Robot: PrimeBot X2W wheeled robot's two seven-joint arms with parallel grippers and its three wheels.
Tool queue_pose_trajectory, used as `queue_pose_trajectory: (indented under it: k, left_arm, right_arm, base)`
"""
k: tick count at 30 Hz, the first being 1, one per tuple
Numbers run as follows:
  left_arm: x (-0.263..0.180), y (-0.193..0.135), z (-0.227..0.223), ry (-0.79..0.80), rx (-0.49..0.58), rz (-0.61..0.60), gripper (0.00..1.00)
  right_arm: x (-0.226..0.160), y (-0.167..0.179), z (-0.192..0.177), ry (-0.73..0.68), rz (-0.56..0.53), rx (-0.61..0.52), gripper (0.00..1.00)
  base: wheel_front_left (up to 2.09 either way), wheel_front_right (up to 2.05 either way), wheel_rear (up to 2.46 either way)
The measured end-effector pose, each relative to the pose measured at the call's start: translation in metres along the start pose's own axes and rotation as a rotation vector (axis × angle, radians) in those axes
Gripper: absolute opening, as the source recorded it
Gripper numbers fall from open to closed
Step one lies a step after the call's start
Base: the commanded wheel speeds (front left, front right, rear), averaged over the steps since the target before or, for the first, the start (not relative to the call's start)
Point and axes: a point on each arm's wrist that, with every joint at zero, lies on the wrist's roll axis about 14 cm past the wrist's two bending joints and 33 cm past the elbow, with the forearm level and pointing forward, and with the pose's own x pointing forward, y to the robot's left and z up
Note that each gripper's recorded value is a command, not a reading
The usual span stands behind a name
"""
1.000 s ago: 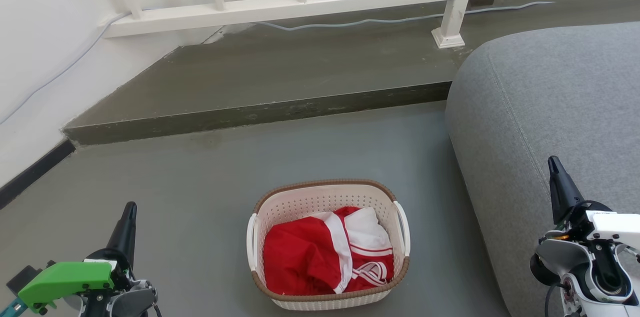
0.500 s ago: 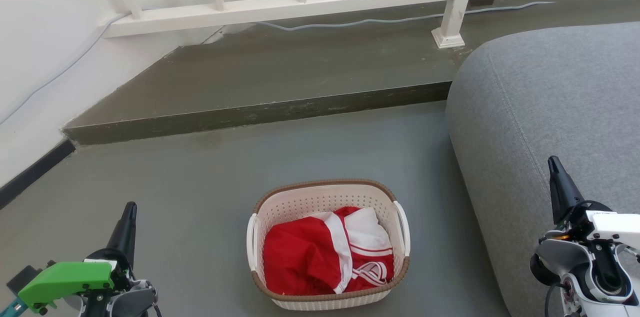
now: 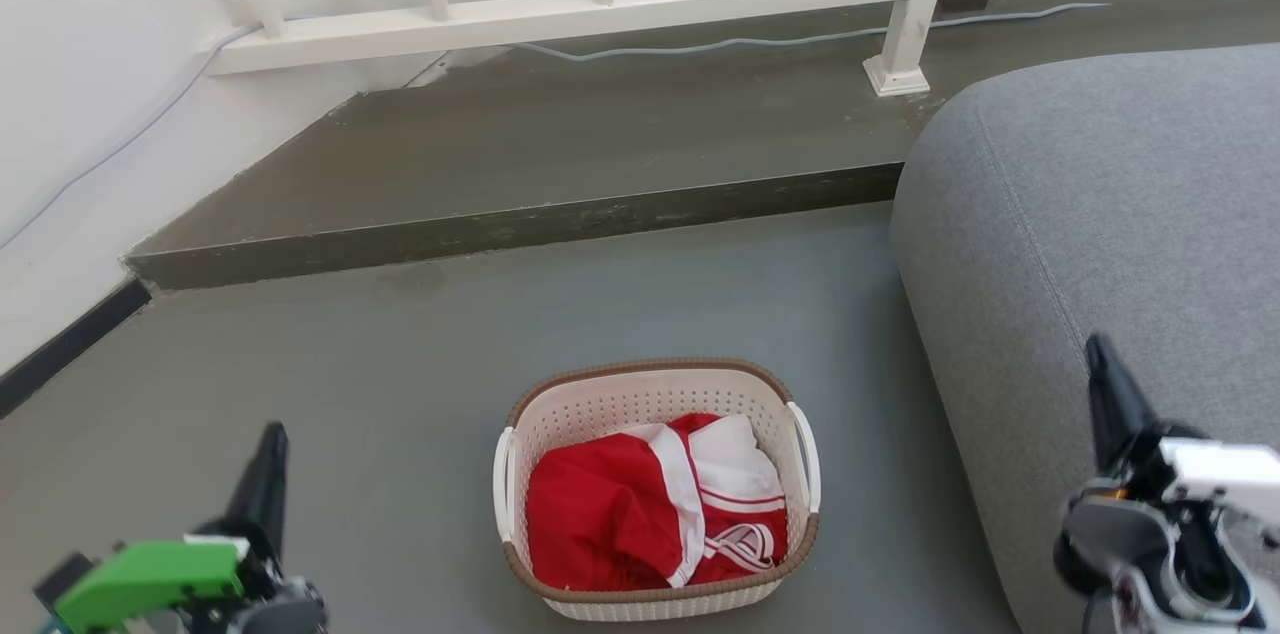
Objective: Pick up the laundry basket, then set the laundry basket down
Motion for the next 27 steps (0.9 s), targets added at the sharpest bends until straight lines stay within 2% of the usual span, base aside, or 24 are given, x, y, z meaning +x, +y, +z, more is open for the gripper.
queue_pose_trajectory:
  k: [1,2,3,6,17,27]
  left_arm:
    - [-0.003,0.007,-0.002,0.000,-0.007,0.020,1.00]
    - [-0.005,0.014,-0.003,0.001,-0.014,0.041,0.00]
    - [-0.005,0.014,-0.003,0.001,-0.014,0.041,1.00]
    - [-0.009,0.022,-0.005,0.000,-0.021,0.063,1.00]
    - [-0.008,0.019,-0.005,-0.014,-0.015,0.053,1.00]
    - [-0.006,0.012,-0.010,-0.011,0.053,0.033,1.00]
  right_arm:
    - [-0.003,-0.008,-0.001,0.000,-0.024,0.006,1.00]
    - [-0.007,-0.016,-0.002,-0.001,-0.046,0.011,0.00]
    - [-0.007,-0.016,-0.002,-0.001,-0.046,0.011,1.00]
    - [-0.013,-0.028,-0.005,-0.002,-0.078,0.023,1.00]
    - [-0.010,-0.018,-0.005,-0.007,-0.049,0.014,1.00]
    - [-0.007,-0.009,-0.010,-0.001,-0.020,-0.031,1.00]
  base:
    - [0.00,0.00,0.00]
    - [0.00,0.00,0.00]
    - [0.00,0.00,0.00]
    - [0.00,0.00,0.00]
    - [0.00,0.00,0.00]
    - [0.00,0.00,0.00]
